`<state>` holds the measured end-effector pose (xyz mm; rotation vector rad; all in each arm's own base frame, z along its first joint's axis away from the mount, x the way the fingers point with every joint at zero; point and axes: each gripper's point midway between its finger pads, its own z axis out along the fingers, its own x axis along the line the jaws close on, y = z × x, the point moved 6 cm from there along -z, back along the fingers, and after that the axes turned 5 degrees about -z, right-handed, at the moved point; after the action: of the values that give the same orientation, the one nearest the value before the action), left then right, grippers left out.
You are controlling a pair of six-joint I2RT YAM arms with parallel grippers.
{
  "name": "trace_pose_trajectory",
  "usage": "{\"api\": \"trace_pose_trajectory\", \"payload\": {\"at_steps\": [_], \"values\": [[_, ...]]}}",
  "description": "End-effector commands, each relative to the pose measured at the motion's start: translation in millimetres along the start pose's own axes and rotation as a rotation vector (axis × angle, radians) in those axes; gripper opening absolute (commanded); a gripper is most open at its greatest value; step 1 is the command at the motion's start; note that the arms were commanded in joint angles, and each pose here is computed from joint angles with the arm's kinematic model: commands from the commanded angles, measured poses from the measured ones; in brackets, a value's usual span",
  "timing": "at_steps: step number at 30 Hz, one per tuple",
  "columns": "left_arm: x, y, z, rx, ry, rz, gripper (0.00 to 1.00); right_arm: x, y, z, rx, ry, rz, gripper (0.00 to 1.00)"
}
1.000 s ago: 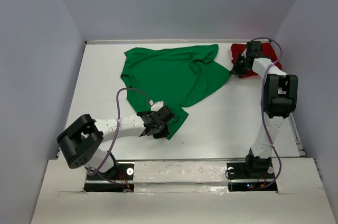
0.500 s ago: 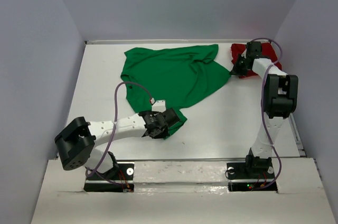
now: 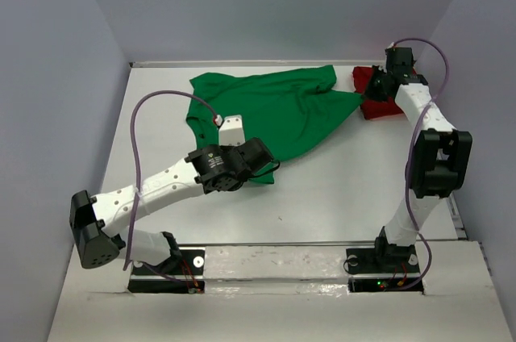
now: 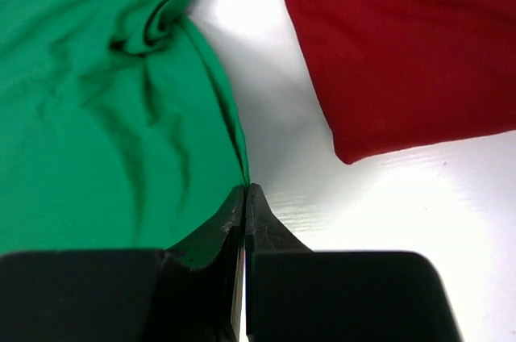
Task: Fold and stack the t-shirts
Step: Flatten the tshirt out
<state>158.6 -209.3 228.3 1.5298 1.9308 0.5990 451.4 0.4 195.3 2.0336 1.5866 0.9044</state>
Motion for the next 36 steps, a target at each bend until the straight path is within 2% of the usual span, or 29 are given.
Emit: {"api": "trace_pose_trajectory", "payload": {"at_steps": [1, 5, 9, 13, 15, 19, 22, 25, 26, 28, 29, 30, 31, 32, 33, 34, 36], "values": [[17.6, 54.8, -31.2, -0.209, 0.058, -0.029, 0.0, 18.5, 34.2, -53.8, -0.114, -0.027, -0.058, 0.0], [24.4, 94.8, -61.4, -0.32, 0.061, -0.077, 0.0, 32.5, 41.2, -90.3, -0.163, -0.028, -0.094, 0.0], [32.8, 140.1, -109.1, -0.439, -0.022, -0.158, 0.0, 53.0, 40.5, -137.5, -0.236, -0.05, -0.136, 0.0], [47.3, 167.1, -145.7, -0.503, -0.086, -0.181, 0.0, 69.6, 35.6, -174.5, -0.276, -0.079, -0.175, 0.0], [57.2, 176.7, -161.3, -0.529, -0.106, -0.162, 0.0, 75.3, 36.2, -204.4, -0.327, -0.085, -0.186, 0.0], [91.7, 205.0, -212.3, -0.623, -0.199, -0.239, 0.0, 78.8, 39.6, -290.9, -0.496, -0.096, -0.18, 0.0], [106.8, 212.4, -228.6, -0.657, -0.226, -0.254, 0.0, 74.6, 44.4, -321.7, -0.553, -0.114, -0.195, 0.0], [76.6, 196.2, -206.8, -0.584, -0.292, -0.14, 0.0, 71.6, 44.1, -314.9, -0.519, -0.153, -0.225, 0.0], [54.8, 184.1, -192.3, -0.511, -0.33, -0.082, 0.0, 72.6, 39.5, -305.5, -0.493, -0.147, -0.224, 0.0], [21.9, 150.3, -143.0, -0.39, -0.282, 0.013, 0.02, 79.1, 37.7, -294.1, -0.485, -0.101, -0.218, 0.0], [9.7, 136.1, -127.7, -0.332, -0.298, 0.029, 0.22, 80.2, 32.5, -283.4, -0.457, -0.093, -0.221, 0.0], [-3.5, 111.8, -98.3, -0.264, -0.283, 0.07, 0.26, 84.3, 31.9, -274.6, -0.444, -0.073, -0.217, 0.0], [-6.2, 101.0, -84.4, -0.248, -0.267, 0.07, 0.26, 84.8, 30.2, -268.5, -0.432, -0.073, -0.216, 0.0], [-13.4, 85.9, -73.1, -0.198, -0.299, 0.067, 0.31, 84.6, 25.0, -258.8, -0.406, -0.073, -0.221, 0.0], [-20.1, 63.1, -47.9, -0.163, -0.315, 0.083, 0.4, 86.1, 24.0, -253.9, -0.4, -0.064, -0.222, 0.0], [-24.4, 46.1, -40.0, -0.1, -0.364, 0.089, 0.56, 86.6, 22.2, -248.5, -0.387, -0.063, -0.224, 0.0], [-34.5, 26.4, -23.6, -0.061, -0.429, 0.065, 0.63, 87.2, 18.3, -238.8, -0.373, -0.057, -0.232, 0.0]]}}
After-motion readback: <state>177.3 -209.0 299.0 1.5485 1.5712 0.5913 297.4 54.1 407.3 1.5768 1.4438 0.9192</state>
